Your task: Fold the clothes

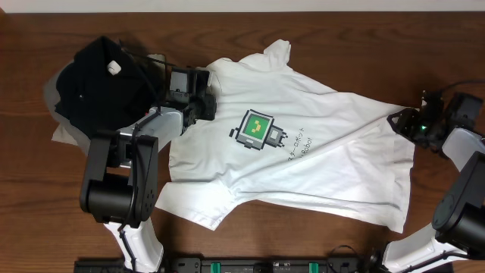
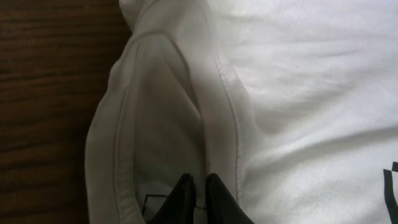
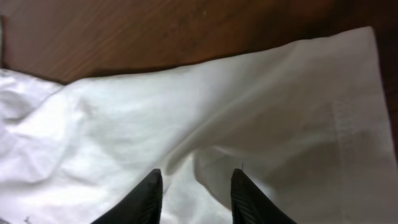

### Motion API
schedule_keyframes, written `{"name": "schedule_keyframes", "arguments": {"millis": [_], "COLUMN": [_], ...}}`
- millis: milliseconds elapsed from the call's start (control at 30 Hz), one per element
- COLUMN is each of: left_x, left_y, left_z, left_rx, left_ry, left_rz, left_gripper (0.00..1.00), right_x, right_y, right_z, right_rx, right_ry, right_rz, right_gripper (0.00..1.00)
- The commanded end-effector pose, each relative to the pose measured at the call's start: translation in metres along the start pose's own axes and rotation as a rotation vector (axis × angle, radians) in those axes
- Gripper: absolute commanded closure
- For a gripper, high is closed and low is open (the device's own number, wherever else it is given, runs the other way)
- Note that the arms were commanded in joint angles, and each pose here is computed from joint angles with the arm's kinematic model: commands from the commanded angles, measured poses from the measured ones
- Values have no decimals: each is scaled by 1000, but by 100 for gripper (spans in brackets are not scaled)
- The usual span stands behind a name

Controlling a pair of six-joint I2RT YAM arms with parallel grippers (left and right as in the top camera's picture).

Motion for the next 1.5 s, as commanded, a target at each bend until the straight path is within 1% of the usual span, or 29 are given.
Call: {"name": "schedule_keyframes", "arguments": {"millis": [0,67,233,600,667,800,1033,1133,1300,1467], "left_x": [-9,-9,-9,-9,-9,-9,-9,-9,-9,-9], "left_y": [-10,-10,-10,-10,-10,-10,-11,-11,-11,-12], "left_z": [-3,-3,-3,-3,-3,-3,-3,-3,-3,-3], "left_rx": [4,4,4,4,4,4,5,5,5,6], "left_ry": [-1,-1,-1,-1,-1,-2,-1,-1,-1,0], "left_rz": [-34,-34,-35,-35,-35,-35,-38,-38,-38,-44], "left_gripper": [89,89,89,89,89,89,89,89,89,89], "right_x": [-3,-3,-2,9,10,10,4,-8,-34,-56], "right_y": [-2,-1,-1,7,7,6,7,6,5,-4], "right_z": [-1,-4,-2,3,3,2,-2,-7,-18,-14], "right_rx": [-34,-32,-37,-53,-53,-56,-38,-16,93,84], "right_ry": [53,80,78,75,77,85,99,130,231,257], "right_rz": [-5,-1,2,40,41,34,41,34,10,-48], "right_gripper": [69,71,76,78,82,98,99,99,99,99]}}
Point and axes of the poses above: each gripper's point midway between its finger pads, its own x axis out along the fingers, its own z axis along the line the jaws close on, y = z × x, the point moved 7 cm from there along -x, back along the fingers, and after that the axes turned 8 degrees about -x, right-handed, at the moved point
